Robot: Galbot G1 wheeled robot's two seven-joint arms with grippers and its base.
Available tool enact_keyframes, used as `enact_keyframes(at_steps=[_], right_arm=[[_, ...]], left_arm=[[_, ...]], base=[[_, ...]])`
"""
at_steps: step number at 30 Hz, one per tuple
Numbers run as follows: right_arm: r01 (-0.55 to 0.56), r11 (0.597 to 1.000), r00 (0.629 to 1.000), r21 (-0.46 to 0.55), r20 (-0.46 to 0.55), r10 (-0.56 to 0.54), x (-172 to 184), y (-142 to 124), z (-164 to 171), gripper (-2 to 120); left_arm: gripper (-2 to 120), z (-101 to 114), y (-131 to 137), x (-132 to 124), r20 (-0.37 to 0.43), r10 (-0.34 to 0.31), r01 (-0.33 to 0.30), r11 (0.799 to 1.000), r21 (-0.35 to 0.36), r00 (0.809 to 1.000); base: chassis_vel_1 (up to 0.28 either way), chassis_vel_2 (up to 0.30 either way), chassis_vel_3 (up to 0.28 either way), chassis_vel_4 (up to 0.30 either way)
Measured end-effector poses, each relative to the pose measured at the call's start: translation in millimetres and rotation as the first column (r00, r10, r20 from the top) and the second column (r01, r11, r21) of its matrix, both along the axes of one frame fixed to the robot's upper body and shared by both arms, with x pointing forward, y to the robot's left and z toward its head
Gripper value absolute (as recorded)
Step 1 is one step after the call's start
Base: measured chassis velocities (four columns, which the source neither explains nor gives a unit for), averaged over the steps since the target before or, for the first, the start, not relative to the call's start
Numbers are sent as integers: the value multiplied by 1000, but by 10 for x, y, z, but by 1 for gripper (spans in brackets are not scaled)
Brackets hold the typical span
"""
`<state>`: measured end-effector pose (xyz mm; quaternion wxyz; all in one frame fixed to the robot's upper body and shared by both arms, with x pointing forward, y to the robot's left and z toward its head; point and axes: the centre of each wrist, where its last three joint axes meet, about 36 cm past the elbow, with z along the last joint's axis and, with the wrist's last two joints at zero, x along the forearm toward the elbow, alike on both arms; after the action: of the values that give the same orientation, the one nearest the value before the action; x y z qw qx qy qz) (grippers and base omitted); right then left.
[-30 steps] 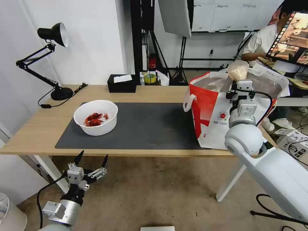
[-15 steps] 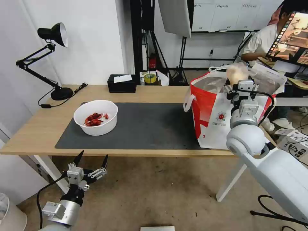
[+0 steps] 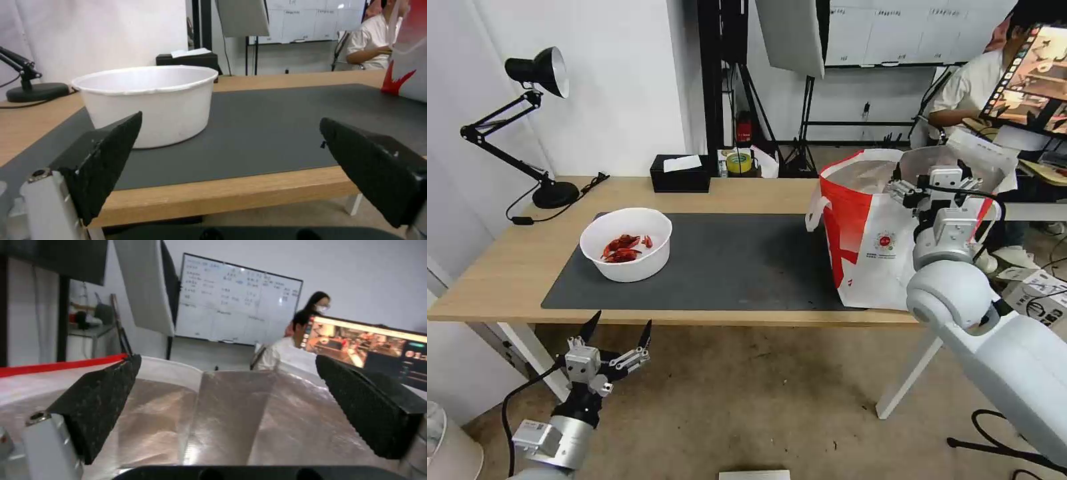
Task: Pick up the trash from the table and place it into the takeout bag.
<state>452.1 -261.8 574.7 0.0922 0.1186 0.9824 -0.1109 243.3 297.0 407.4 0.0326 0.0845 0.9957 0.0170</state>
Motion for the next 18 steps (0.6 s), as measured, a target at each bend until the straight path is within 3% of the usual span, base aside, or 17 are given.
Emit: enact_keyframes(at_steps=[2, 6, 8, 9, 13, 14, 16, 17, 18], right_arm=[[-21, 1000, 1000, 8, 4, 21, -18, -1, 8, 100], [-196, 978, 981, 75, 15, 195, -152, 14, 54, 100], [-369, 920, 929, 131, 27, 368, -298, 13, 66, 100], [-369, 920, 929, 131, 27, 368, -298, 13, 66, 100], [-572, 806, 818, 149, 38, 573, -517, -31, -12, 100], [-572, 806, 818, 149, 38, 573, -517, -31, -12, 100], [-669, 725, 738, 167, 29, 674, -684, -27, -94, 100], [-669, 725, 738, 167, 29, 674, -684, -27, -94, 100], [-704, 685, 699, 187, 10, 715, -794, -25, -189, 100]], left_arm=[[100, 1, -2, -2, 0, 0, 0, 1000, 0, 1000], [100, 6, -11, -8, 2, 1, -1, 1000, 0, 1000], [100, 11, -16, -9, 4, 1, -1, 1000, -1, 1000], [100, 11, -16, -9, 4, 1, -1, 1000, -1, 1000], [100, 28, -19, -7, 11, 1, -1, 1000, -1, 1000], [100, 28, -19, -7, 11, 1, -1, 1000, -1, 1000], [100, 34, -9, -1, 19, 3, -3, 1000, -1, 1000], [100, 34, -9, -1, 19, 3, -3, 1000, -1, 1000], [100, 34, -8, 3, 24, 4, -3, 1000, -2, 1000]], base=[[0, 0, 0, 0], [0, 0, 0, 0], [0, 0, 0, 0], [0, 0, 0, 0], [0, 0, 0, 0], [0, 0, 0, 0], [0, 0, 0, 0], [0, 0, 0, 0], [0, 0, 0, 0]])
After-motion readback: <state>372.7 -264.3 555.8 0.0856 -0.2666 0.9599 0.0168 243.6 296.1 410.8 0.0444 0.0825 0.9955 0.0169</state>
